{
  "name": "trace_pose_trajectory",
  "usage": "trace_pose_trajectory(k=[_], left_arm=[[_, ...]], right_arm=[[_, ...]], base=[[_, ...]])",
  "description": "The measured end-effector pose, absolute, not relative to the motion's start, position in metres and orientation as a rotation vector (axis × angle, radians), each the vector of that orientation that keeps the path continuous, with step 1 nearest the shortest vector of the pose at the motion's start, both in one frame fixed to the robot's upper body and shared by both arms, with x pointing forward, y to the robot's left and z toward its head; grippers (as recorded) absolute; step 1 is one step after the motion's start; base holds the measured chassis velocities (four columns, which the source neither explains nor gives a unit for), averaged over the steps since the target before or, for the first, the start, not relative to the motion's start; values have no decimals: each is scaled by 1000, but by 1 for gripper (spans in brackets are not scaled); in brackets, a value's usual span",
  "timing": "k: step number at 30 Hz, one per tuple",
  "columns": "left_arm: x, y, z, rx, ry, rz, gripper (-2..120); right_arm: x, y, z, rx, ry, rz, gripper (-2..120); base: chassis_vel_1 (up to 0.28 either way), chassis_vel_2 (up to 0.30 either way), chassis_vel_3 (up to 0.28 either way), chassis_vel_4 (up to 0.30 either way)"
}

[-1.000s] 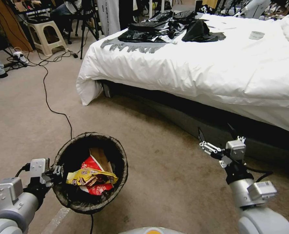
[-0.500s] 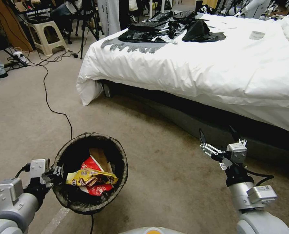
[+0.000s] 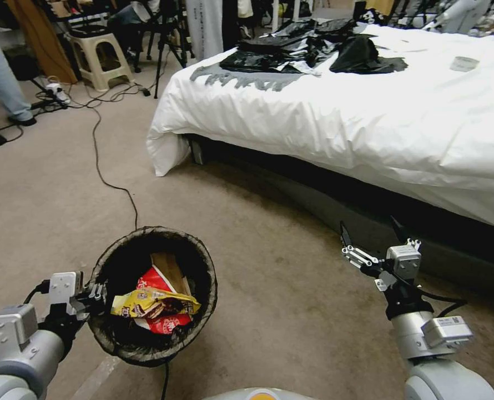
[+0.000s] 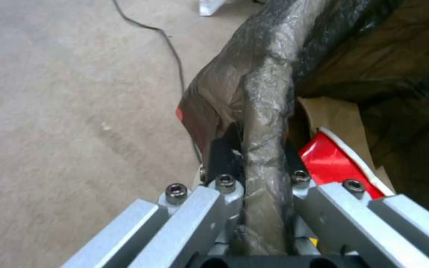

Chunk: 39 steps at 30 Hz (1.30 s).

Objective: Pick up the trash bin, then pick up the garbage from the floor and place it into the trash bin.

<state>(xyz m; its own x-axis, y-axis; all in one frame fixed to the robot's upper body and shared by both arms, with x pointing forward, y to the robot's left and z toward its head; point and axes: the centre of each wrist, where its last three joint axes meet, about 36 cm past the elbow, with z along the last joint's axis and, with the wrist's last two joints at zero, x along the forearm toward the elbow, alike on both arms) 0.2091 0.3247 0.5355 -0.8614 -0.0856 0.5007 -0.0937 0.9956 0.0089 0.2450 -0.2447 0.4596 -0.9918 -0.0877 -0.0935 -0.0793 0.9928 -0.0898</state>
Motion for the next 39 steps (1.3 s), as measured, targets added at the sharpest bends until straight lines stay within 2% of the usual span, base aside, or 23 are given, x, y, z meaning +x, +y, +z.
trace_pose_trajectory(k=[39], left_arm=[[209, 325, 536, 122, -2615, 20, 1]], right_arm=[[248, -244, 453, -131, 3074, -104, 100]], base=[[66, 66, 69, 68]])
